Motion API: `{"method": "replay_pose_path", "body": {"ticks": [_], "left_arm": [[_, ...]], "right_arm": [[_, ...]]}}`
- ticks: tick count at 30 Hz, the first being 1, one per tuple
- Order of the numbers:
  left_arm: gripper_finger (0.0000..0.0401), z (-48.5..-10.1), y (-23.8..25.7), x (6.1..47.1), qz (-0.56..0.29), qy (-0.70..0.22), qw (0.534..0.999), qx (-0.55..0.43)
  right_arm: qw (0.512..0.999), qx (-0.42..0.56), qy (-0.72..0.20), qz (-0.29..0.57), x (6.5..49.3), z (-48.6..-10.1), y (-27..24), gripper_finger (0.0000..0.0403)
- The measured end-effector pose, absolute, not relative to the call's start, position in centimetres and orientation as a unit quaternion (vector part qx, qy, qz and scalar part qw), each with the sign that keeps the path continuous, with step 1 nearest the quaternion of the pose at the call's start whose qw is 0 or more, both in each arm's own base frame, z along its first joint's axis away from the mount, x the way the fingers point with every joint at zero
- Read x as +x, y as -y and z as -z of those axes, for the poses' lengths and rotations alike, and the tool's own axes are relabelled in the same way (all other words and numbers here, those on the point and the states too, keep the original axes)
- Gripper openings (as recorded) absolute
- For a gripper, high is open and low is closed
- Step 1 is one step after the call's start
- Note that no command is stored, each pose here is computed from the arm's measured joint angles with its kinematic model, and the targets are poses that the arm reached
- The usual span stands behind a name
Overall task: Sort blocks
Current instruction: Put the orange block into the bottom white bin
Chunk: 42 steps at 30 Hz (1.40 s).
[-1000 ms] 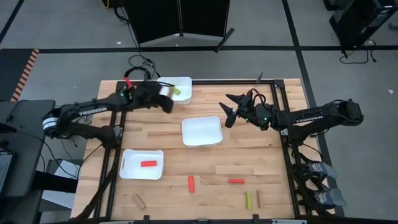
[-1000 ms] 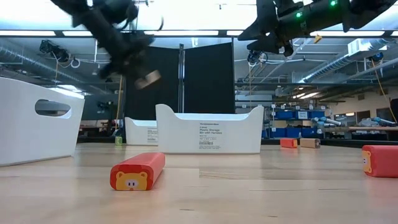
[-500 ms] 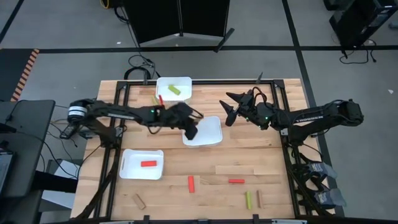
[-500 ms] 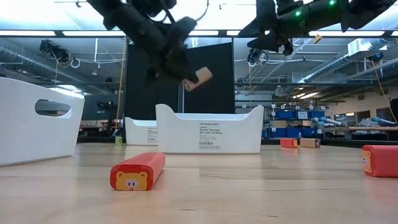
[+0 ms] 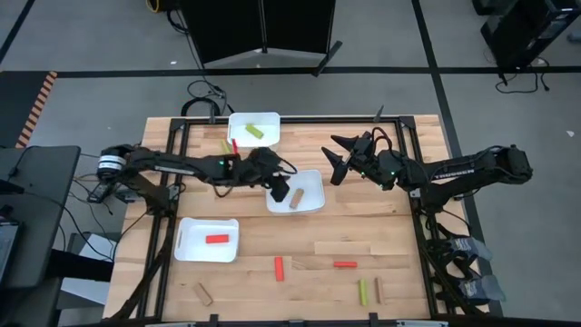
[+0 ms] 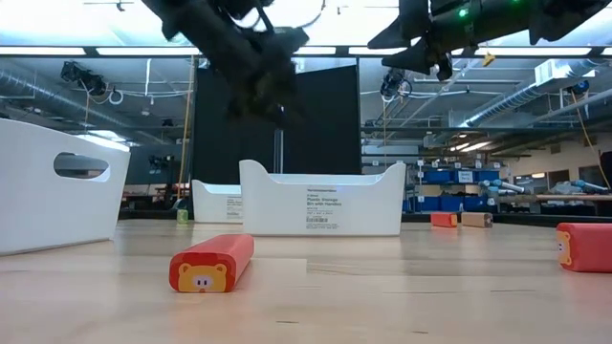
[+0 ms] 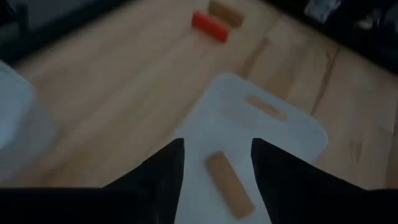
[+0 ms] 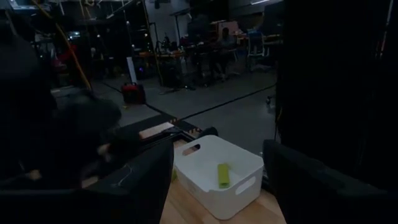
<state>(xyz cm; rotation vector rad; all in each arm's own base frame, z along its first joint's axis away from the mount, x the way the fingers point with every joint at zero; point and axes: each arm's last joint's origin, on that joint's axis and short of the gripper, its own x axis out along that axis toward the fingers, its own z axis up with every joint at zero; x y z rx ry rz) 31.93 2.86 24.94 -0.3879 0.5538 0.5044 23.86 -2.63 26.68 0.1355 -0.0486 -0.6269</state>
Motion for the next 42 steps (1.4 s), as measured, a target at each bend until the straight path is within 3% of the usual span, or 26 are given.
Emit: {"method": "replay_pose_path", "body": {"ticks": [6, 13, 26, 42], "left_arm": [[0.0196, -28.6, -3.0, 28.1, -0.300, -0.248, 0.907, -0.159], [0.0197, -30.4, -2.8, 23.2, -0.328, -0.211, 0.906, -0.165], [0.0198, -28.0, -2.6, 17.8, -0.337, -0.157, 0.909, -0.189], [0.0198, -26.1, -3.6, 16.4, -0.379, -0.142, 0.884, -0.234]], "right_arm": [[0.946, 0.085, 0.010, 0.311, 23.8, -26.3, 2.7, 0.0258], [0.934, 0.113, -0.072, 0.332, 24.0, -24.8, 3.3, 0.0258], [0.905, 0.145, -0.176, 0.358, 25.6, -23.4, 5.2, 0.0258], [0.887, 0.160, -0.182, 0.393, 26.0, -22.6, 8.4, 0.0258]]}}
